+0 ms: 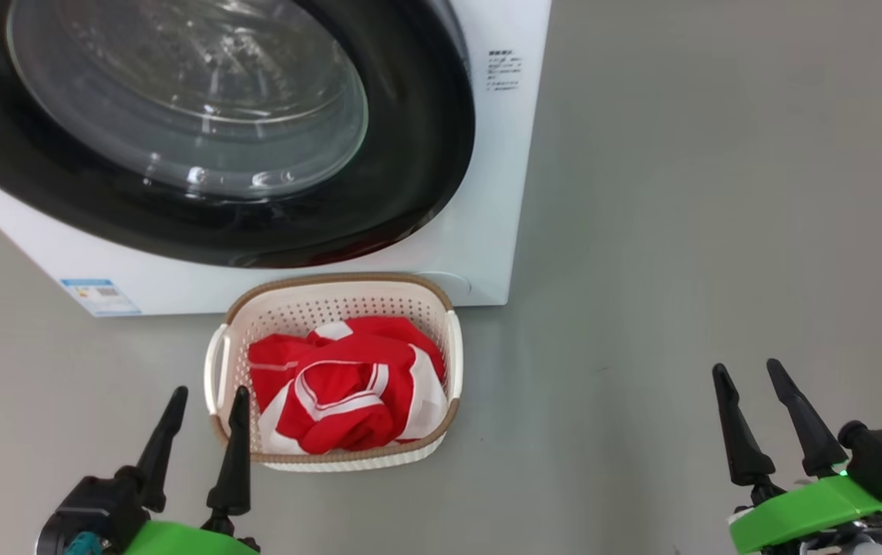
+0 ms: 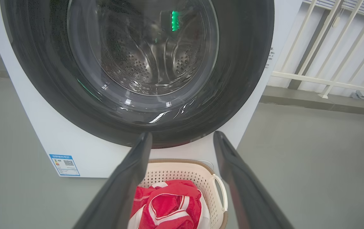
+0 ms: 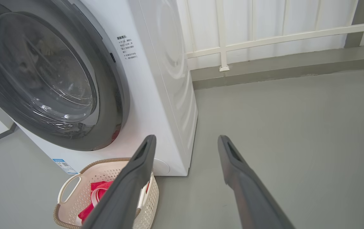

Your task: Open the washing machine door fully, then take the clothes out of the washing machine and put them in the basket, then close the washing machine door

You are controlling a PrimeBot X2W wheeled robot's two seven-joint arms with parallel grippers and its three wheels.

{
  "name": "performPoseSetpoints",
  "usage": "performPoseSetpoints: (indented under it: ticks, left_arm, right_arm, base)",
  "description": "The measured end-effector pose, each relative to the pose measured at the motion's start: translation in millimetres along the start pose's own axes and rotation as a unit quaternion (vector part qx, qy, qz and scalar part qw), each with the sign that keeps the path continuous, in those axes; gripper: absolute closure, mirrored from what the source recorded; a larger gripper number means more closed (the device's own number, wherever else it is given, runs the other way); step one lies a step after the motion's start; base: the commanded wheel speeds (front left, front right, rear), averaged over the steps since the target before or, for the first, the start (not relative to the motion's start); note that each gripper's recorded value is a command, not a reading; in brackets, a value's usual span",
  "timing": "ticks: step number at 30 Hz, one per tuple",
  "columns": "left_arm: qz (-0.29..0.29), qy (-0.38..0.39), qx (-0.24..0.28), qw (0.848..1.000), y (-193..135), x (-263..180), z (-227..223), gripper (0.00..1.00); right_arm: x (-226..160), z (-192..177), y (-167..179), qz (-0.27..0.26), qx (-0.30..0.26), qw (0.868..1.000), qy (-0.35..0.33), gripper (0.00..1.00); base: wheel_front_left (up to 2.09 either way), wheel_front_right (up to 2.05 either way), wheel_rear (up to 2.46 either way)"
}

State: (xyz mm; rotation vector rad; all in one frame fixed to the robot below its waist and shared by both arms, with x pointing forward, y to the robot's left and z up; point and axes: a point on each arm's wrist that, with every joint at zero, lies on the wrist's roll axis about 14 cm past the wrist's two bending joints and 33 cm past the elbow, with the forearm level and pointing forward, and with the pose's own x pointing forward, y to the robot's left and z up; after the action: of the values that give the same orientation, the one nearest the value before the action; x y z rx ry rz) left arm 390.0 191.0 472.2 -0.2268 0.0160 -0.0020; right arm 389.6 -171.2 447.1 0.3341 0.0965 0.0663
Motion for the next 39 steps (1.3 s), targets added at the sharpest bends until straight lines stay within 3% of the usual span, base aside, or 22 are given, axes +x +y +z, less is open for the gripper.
performPoseSetpoints:
  ticks: [11,39]
  left_arm:
    - [-0.018,-0.017,0.010,1.000,-8.9,-0.1,11.7,0.00]
    - [-0.014,-0.018,0.002,1.000,-5.5,0.0,12.0,0.00]
  right_arm:
    - [-23.1,8.0,-21.2,-0.041,0.007,0.999,-0.016,0.00]
    - [-22.0,7.9,-19.8,-0.047,0.013,0.999,-0.019,0.00]
  base:
    - [0.00,0.00,0.00]
    - [0.00,0.00,0.00]
